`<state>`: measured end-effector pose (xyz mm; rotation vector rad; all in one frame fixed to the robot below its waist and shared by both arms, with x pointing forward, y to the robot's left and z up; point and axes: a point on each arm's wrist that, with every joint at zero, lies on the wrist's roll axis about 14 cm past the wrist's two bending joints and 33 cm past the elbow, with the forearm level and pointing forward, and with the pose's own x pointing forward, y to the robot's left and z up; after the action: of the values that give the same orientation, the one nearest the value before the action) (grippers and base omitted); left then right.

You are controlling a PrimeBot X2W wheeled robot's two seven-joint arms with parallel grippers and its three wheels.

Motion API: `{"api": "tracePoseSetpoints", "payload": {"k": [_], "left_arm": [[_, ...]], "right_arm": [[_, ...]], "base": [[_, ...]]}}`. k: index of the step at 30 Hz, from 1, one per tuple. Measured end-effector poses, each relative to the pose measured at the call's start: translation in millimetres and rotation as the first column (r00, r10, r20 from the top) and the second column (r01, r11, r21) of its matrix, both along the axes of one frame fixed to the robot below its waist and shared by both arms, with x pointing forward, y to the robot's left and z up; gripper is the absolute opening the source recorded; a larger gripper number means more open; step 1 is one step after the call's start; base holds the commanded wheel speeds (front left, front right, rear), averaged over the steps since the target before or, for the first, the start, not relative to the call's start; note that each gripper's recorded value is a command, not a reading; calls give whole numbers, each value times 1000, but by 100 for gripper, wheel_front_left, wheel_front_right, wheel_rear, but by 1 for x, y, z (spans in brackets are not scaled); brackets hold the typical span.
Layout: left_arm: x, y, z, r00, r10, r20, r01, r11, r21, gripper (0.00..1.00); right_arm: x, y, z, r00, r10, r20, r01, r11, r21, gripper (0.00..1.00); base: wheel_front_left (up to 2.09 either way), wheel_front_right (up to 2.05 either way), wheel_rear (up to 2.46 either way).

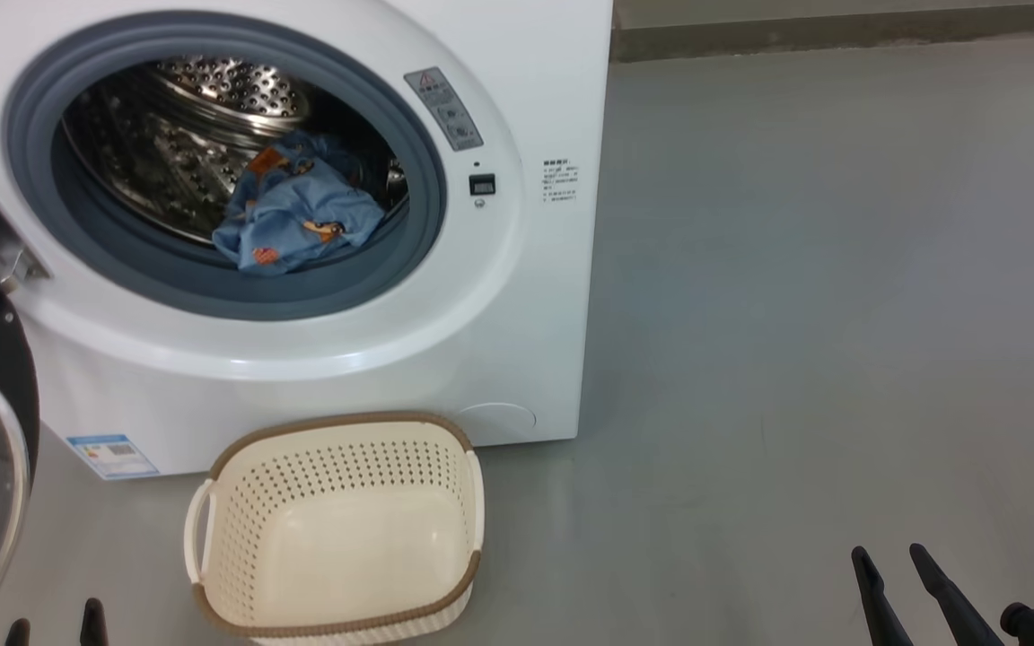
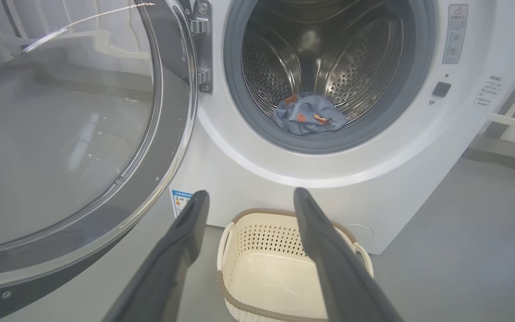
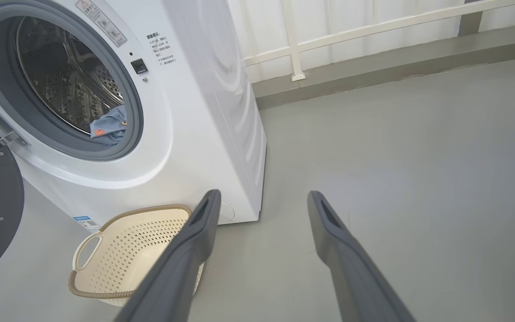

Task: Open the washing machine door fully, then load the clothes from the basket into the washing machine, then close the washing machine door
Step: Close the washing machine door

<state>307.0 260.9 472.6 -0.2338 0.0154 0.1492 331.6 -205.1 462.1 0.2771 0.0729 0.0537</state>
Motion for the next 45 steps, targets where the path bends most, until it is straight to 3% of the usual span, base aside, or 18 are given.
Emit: {"api": "tracePoseSetpoints", "payload": {"k": [15,25,34,45], "left_arm": [[-3,5,0,1000,13,-4,-13,1000,7,100],[-26,35,1,988,153,3,-153,988,-14,100],[-74,65,-6,948,319,-20,-319,947,-33,100],[-128,88,-7,883,468,-20,-469,882,-48,100]], "right_arm": [[7,9,-3,1000,28,-9,-28,1000,5,100],[40,57,3,984,178,17,-178,984,11,100],[67,139,11,905,423,49,-423,906,-5,100],[68,204,10,804,593,45,-593,805,-9,100]], "base": [[-21,21,0],[0,0,0],[0,0,0],[0,0,0]]}}
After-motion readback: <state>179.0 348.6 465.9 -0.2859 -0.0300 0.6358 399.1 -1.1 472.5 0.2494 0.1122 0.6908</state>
